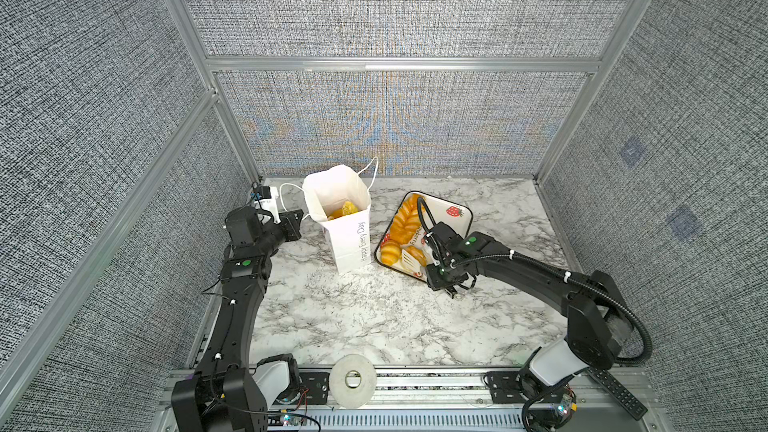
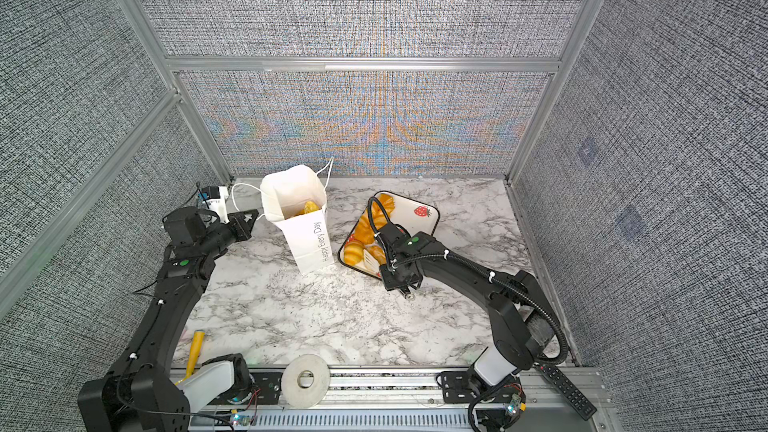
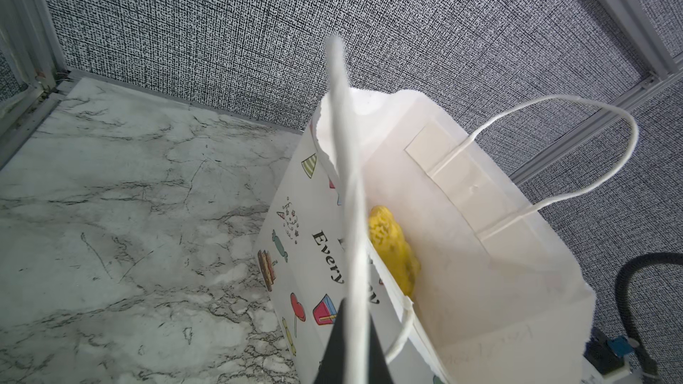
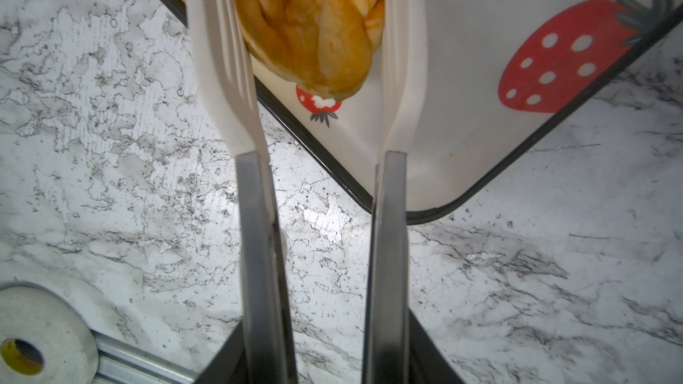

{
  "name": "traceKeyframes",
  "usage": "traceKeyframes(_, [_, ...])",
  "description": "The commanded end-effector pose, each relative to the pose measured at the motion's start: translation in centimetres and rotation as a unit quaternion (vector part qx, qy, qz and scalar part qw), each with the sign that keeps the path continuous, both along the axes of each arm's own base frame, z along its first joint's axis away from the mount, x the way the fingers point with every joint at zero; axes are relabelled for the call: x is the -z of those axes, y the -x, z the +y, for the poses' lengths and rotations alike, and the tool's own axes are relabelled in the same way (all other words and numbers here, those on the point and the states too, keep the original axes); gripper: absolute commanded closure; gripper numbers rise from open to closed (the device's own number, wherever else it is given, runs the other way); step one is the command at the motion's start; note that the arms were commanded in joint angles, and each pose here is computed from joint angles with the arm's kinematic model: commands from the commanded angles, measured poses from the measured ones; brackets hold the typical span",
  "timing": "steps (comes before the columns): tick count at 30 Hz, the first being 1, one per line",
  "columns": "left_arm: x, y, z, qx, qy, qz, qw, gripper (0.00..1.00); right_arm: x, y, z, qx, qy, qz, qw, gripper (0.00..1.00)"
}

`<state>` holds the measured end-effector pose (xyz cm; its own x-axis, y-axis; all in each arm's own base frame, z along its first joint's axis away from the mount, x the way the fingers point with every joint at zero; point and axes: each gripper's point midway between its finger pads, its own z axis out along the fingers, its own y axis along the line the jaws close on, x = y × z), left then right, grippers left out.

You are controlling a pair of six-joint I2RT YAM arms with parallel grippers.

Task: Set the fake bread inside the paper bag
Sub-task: 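Lower the right tongs onto the puff bun on the tray and close them, then lift the clamped puff bun and carry it over the bag opening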

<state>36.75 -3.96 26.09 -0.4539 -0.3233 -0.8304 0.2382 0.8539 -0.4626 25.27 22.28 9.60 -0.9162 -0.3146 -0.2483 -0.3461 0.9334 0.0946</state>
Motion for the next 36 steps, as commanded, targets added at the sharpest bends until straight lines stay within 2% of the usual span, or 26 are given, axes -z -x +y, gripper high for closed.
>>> traceKeyframes(1, [-0.3, 0.0, 0.0, 0.003, -0.002, -0.005, 1.000, 1.00, -0.6, -0.5, 0.0, 0.004, -0.002, -0.017, 1.000, 0.56])
traceKeyframes(13, [-0.3, 0.0, 0.0, 0.003, -0.003, -0.006, 1.000, 1.00, -4.1, -1.6, -1.4, 0.030, -0.007, -0.064, 0.997, 0.57])
traceKeyframes(24, [-0.4, 0.0, -0.1, 0.003, -0.003, -0.007, 1.000, 1.00, -9.8, -3.9, -0.6, 0.047, -0.063, -0.130, 0.988, 0.57])
traceKeyframes(36, [-0.4, 0.0, -0.1, 0.004, -0.003, -0.008, 1.000, 1.00, -16.4, -6.2, 2.0, 0.038, -0.143, -0.200, 0.968, 0.57])
